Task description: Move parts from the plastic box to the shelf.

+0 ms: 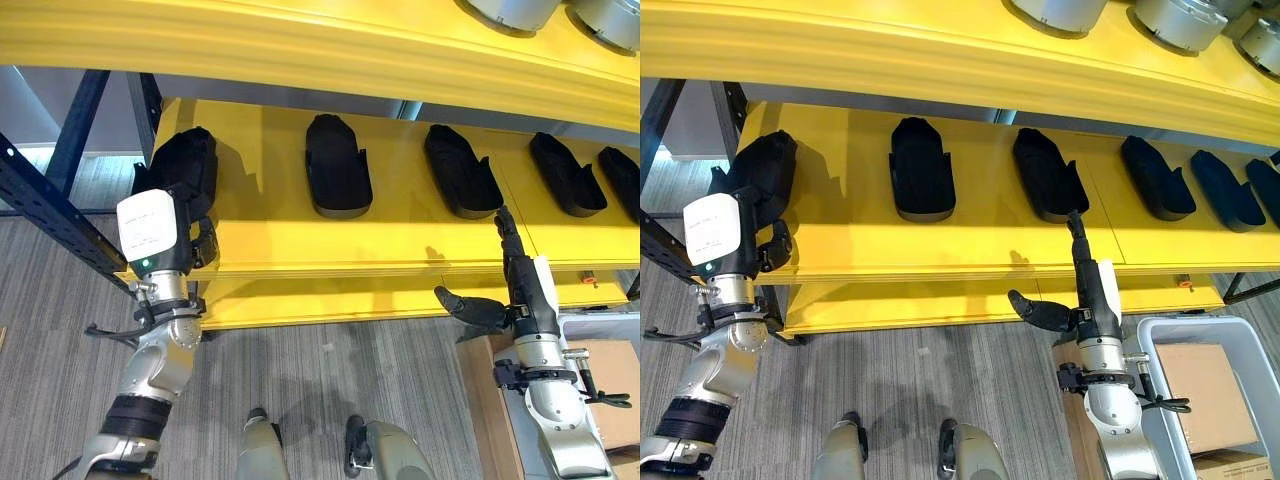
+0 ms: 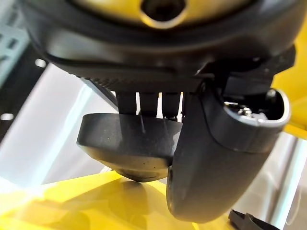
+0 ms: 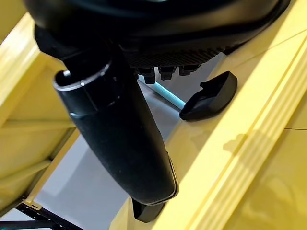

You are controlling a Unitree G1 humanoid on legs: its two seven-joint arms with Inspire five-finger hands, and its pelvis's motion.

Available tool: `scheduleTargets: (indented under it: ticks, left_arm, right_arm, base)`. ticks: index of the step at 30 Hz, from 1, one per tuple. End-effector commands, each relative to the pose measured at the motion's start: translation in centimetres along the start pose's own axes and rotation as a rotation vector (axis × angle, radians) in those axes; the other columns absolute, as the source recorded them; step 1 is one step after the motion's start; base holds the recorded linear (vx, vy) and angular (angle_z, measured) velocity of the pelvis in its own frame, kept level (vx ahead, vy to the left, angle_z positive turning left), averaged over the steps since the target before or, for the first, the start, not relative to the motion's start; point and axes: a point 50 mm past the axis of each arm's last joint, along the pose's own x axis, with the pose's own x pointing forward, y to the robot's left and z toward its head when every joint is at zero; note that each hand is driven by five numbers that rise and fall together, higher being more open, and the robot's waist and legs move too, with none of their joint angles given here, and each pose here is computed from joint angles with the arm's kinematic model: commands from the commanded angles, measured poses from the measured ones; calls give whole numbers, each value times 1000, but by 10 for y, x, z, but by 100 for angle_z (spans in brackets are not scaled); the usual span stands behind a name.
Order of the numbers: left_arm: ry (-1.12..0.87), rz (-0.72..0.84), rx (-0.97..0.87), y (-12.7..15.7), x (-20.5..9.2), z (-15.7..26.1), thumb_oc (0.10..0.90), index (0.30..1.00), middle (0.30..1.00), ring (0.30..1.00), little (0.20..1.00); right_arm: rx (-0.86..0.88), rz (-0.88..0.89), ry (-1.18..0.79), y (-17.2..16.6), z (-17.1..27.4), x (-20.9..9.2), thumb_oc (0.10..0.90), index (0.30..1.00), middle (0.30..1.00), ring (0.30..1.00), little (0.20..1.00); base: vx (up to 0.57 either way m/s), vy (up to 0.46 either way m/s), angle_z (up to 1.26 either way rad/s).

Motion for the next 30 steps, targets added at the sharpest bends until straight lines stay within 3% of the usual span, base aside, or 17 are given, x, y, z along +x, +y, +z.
scheduleTargets:
  ticks: [1,30]
  left_arm:
    - [-194,170,113,37,41,26,400,300,300,300,300]
    - [-277,15,429,30,79,22,400,300,300,300,300]
  right_arm:
    - [-12,-41,-233,-20,39,20,900,1000,1000,1000,1000]
    - [-7,4,-270,-24,45,18,900,1000,1000,1000,1000]
  base:
    - [31,15,2]
    - [16,0,-2]
